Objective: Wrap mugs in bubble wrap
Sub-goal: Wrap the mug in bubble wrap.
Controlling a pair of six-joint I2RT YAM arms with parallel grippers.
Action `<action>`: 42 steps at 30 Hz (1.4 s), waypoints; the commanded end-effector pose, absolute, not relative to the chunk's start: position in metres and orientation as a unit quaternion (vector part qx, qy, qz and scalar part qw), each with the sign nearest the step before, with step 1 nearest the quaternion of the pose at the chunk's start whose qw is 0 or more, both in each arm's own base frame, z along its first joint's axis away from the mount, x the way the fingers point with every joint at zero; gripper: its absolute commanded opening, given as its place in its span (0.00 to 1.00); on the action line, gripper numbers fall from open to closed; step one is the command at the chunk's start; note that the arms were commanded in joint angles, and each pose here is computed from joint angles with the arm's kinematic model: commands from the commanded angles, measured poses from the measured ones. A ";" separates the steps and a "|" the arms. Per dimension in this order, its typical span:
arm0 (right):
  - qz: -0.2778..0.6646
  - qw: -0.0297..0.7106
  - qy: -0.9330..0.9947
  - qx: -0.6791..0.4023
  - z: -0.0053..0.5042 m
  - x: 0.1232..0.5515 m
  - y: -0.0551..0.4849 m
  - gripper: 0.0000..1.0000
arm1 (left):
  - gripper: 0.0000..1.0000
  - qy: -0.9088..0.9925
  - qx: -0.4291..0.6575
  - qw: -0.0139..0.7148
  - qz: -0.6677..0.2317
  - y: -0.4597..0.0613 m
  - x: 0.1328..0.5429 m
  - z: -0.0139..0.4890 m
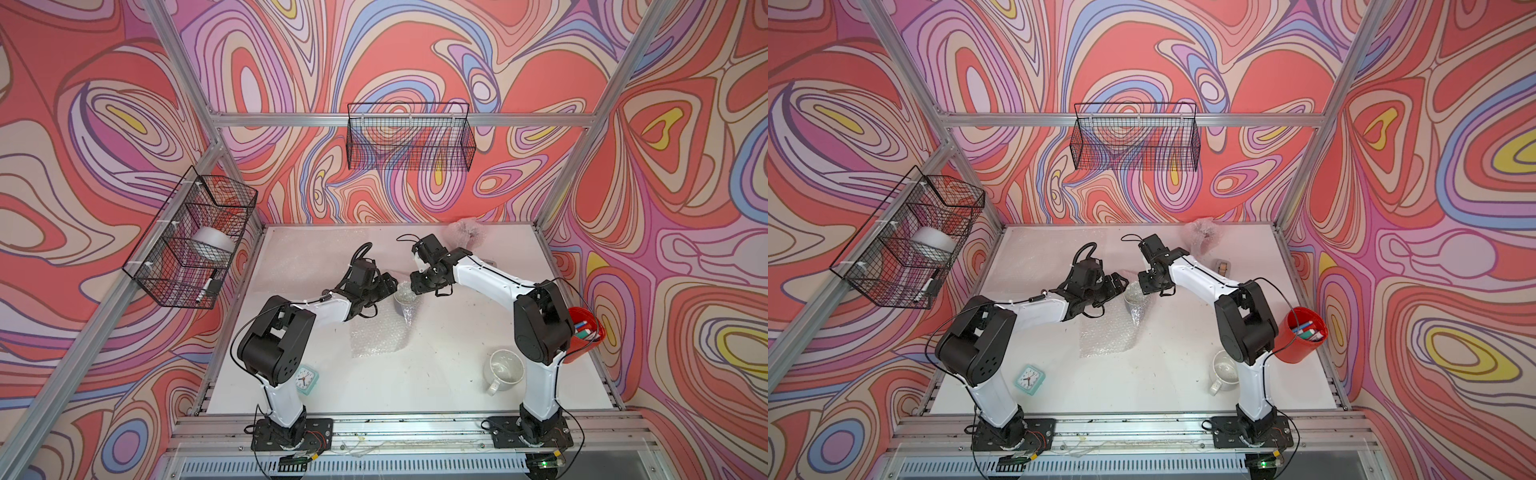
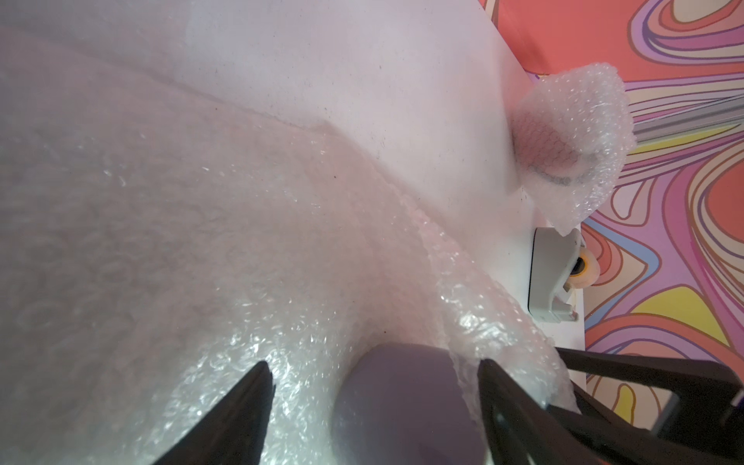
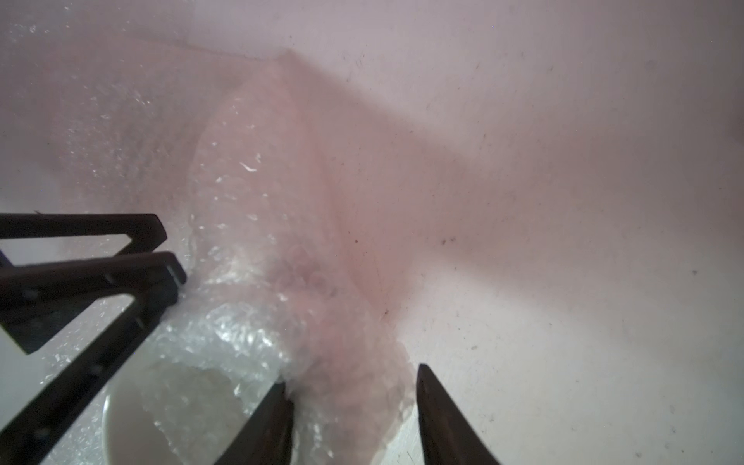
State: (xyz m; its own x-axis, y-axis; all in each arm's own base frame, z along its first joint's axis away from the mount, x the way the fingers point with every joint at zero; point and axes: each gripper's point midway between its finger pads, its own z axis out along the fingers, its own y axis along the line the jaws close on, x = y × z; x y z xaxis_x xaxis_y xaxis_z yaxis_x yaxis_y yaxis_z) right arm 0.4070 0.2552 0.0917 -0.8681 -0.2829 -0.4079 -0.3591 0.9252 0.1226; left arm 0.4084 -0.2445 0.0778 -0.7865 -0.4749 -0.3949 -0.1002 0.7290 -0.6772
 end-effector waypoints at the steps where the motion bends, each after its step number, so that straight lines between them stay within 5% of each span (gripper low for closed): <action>1: 0.054 0.151 0.974 -0.160 0.058 0.399 0.239 0.48 | 0.82 0.897 -0.156 0.267 -0.317 -0.244 0.401 0.070; 9: 0.067 0.154 0.973 -0.156 0.062 0.399 0.244 0.46 | 0.86 0.910 -0.137 0.322 -0.220 -0.194 0.399 0.113; 15: 0.063 0.157 0.974 -0.152 0.066 0.397 0.247 0.42 | 0.84 0.934 -0.162 0.300 -0.108 -0.126 0.388 0.110; 21: 0.066 0.162 0.972 -0.154 0.071 0.397 0.250 0.41 | 0.82 0.941 -0.162 0.269 -0.125 -0.105 0.402 0.096; 26: 0.067 0.161 0.972 -0.157 0.072 0.396 0.250 0.41 | 0.71 0.945 -0.136 0.252 -0.159 -0.105 0.419 0.086; 42: 0.071 0.157 0.972 -0.161 0.072 0.394 0.252 0.40 | 0.79 0.954 -0.108 0.186 -0.210 -0.111 0.447 0.047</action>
